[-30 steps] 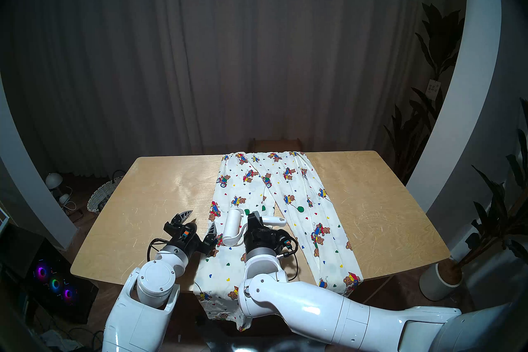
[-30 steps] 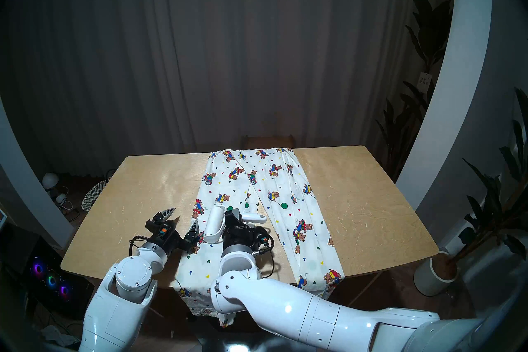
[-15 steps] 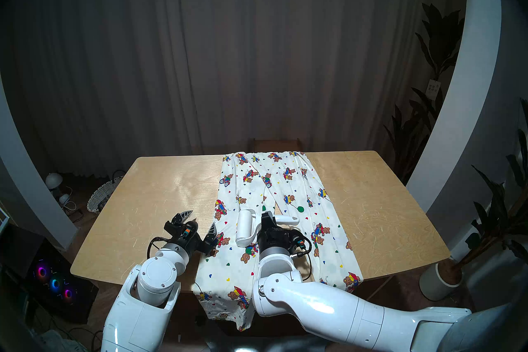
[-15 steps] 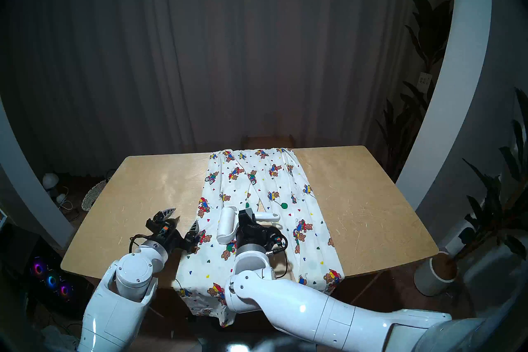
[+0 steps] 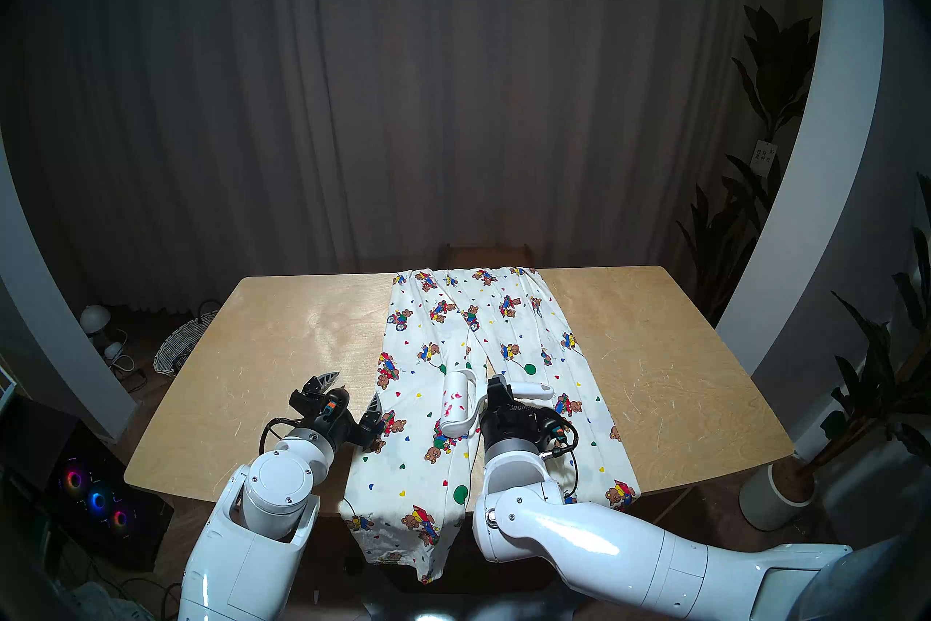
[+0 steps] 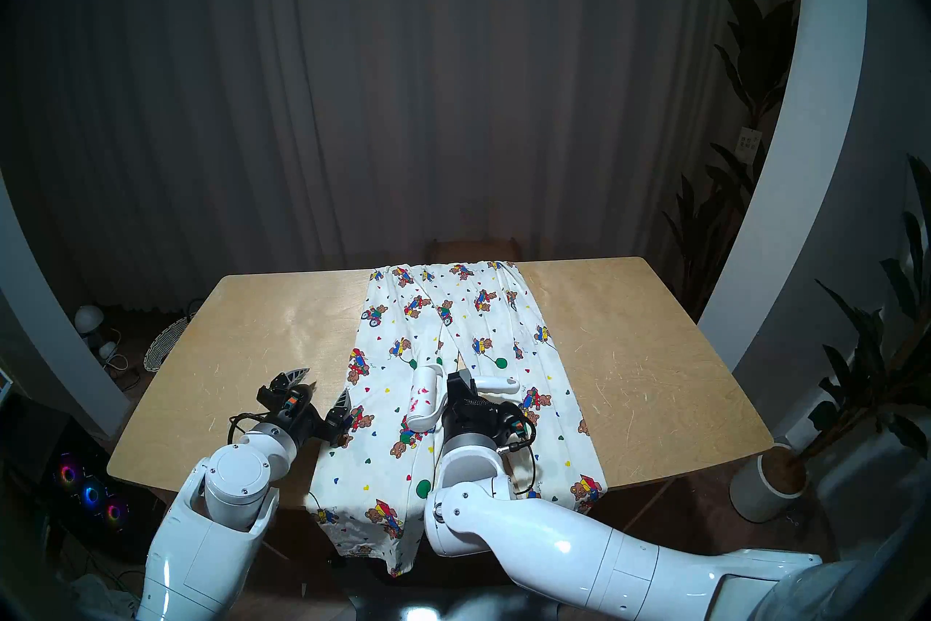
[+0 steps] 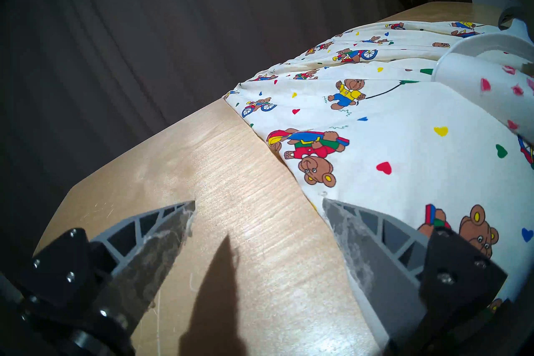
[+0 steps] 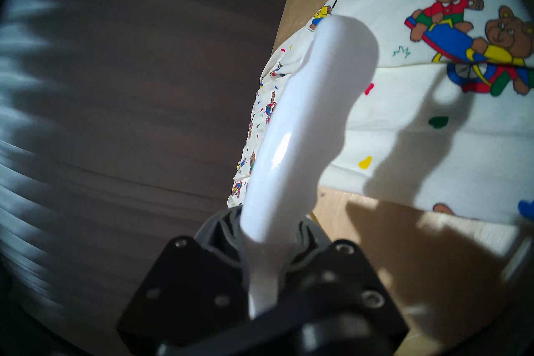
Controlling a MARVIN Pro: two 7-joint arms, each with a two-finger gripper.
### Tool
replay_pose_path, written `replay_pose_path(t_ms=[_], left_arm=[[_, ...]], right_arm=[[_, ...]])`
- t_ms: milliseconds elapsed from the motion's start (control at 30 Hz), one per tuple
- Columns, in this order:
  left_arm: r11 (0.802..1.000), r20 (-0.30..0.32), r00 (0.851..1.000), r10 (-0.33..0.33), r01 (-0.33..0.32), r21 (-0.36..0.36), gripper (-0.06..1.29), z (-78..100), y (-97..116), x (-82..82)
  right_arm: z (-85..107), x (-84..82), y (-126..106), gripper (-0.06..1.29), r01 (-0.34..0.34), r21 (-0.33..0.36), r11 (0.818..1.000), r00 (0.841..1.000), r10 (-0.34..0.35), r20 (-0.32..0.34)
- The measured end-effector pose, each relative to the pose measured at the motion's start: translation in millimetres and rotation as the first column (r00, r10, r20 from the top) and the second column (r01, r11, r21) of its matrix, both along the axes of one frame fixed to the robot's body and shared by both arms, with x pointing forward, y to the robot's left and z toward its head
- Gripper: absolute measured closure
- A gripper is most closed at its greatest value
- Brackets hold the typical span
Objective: Remove lint and debris from pants with a lint roller
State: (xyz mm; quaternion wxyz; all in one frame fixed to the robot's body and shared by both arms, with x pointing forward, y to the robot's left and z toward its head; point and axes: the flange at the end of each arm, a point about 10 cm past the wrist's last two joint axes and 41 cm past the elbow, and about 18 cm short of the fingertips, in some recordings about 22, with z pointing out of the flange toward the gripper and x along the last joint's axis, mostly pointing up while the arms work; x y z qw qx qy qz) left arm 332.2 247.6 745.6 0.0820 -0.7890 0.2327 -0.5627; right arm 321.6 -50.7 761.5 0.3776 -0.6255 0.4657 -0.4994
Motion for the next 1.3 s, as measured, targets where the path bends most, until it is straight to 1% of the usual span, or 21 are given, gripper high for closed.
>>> replay_pose_path(t_ms=[267, 433, 667, 833, 1033, 1133, 1300], left_arm=[[1.0, -0.011, 1.0, 0.011, -0.011, -0.003, 0.11, 0.8, -0.9, 0.5], [1.0, -0.02, 1.0, 0.023, -0.023, -0.003, 0.11, 1.5, -2.6, 1.7], [0.999, -0.036, 0.998, 0.045, -0.045, -0.003, 0.12, 2.6, -8.2, 4.8], [0.998, -0.05, 0.997, 0.063, -0.063, -0.001, 0.14, 3.8, -12.6, 7.7], [0.997, -0.063, 0.995, 0.083, -0.083, 0.0, 0.14, 5.0, -15.9, 9.9], [0.996, -0.069, 0.993, 0.092, -0.092, -0.002, 0.14, 5.3, -16.9, 10.3], [0.994, -0.075, 0.992, 0.104, -0.105, -0.006, 0.14, 5.5, -17.7, 10.4]], right_arm=[[2.5, 1.1, -20.2, 1.14, 0.03, -0.013, 0.999, 1.0, -0.03, -0.005], [4.9, 5.7, -38.2, 1.14, 0.066, -0.02, 0.998, 0.998, -0.066, -0.009], [12.5, 13.9, -53.0, 1.14, 0.107, 0.001, 0.994, 0.994, -0.107, -0.018], [18.6, 20.4, -60.7, 1.15, 0.122, 0.016, 0.992, 0.992, -0.122, -0.017], [24.2, 26.5, -59.4, 1.16, 0.097, 0.032, 0.995, 0.995, -0.096, -0.024], [27.9, 29.5, -52.4, 1.17, 0.069, 0.047, 0.997, 0.997, -0.068, -0.024], [34.8, 32.4, -33.7, 1.18, 0.01, 0.075, 0.997, 1.0, -0.008, -0.022]])
